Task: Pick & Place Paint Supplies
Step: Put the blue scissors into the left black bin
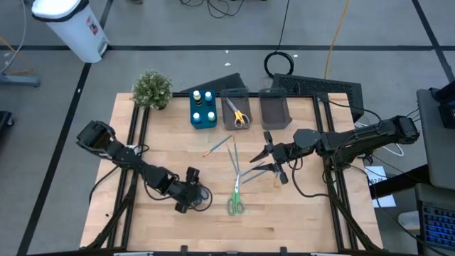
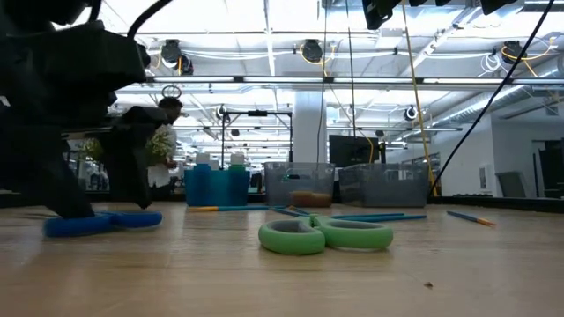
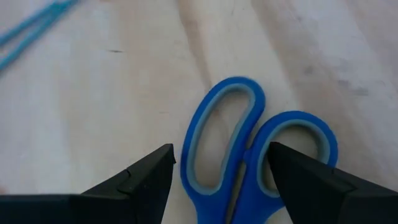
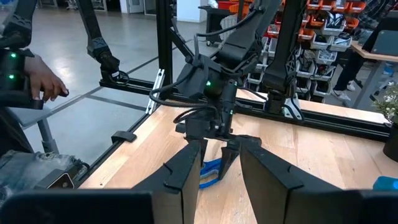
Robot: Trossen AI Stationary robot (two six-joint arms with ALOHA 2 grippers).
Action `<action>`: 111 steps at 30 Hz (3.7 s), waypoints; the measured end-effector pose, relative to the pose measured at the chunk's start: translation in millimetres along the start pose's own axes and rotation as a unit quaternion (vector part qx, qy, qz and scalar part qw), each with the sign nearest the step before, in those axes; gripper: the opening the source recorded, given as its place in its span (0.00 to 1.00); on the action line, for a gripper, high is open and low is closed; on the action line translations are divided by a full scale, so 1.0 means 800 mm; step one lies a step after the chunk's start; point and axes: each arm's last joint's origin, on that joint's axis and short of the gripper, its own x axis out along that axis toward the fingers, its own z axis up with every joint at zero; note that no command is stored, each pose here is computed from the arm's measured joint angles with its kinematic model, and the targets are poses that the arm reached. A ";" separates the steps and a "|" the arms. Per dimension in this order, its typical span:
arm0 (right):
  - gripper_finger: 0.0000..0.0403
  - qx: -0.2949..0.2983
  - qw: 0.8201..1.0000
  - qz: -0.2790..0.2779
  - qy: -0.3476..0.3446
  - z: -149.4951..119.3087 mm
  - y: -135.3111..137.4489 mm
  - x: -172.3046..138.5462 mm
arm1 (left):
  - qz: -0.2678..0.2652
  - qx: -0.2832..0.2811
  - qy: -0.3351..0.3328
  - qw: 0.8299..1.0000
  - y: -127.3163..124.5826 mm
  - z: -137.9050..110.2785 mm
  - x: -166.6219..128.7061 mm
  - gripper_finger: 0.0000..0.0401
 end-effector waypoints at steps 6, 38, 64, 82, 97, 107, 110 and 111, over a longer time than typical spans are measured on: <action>0.26 -0.001 1.000 0.000 0.000 0.000 0.000 0.000 | 0.122 -0.032 -0.025 0.992 0.015 -0.005 0.004 0.67; 0.26 -0.007 0.999 -0.003 -0.041 -0.010 0.001 -0.001 | 0.054 -0.010 0.001 0.998 0.016 -0.009 0.007 0.65; 0.26 -0.007 0.999 -0.003 -0.041 -0.011 0.001 -0.001 | 0.009 -0.167 0.016 0.986 0.028 -0.018 0.013 0.26; 0.26 -0.007 0.999 -0.003 -0.041 -0.011 0.001 -0.001 | 0.010 -0.256 -0.015 0.967 0.028 -0.059 0.021 0.38; 0.26 -0.007 0.999 -0.003 -0.041 -0.011 0.001 -0.001 | 0.012 -0.260 -0.020 0.965 0.029 -0.059 0.022 0.22; 0.26 -0.007 0.999 -0.003 -0.041 -0.011 0.001 -0.001 | -0.002 -0.213 -0.109 0.971 0.035 -0.003 -0.007 0.21; 0.26 -0.007 0.999 -0.003 -0.041 -0.011 0.001 -0.001 | 0.004 -0.184 -0.150 0.971 0.035 0.019 -0.023 0.21; 0.26 -0.007 0.999 -0.003 -0.041 -0.011 0.001 -0.001 | 0.009 -0.174 -0.157 0.972 0.034 0.025 -0.027 0.21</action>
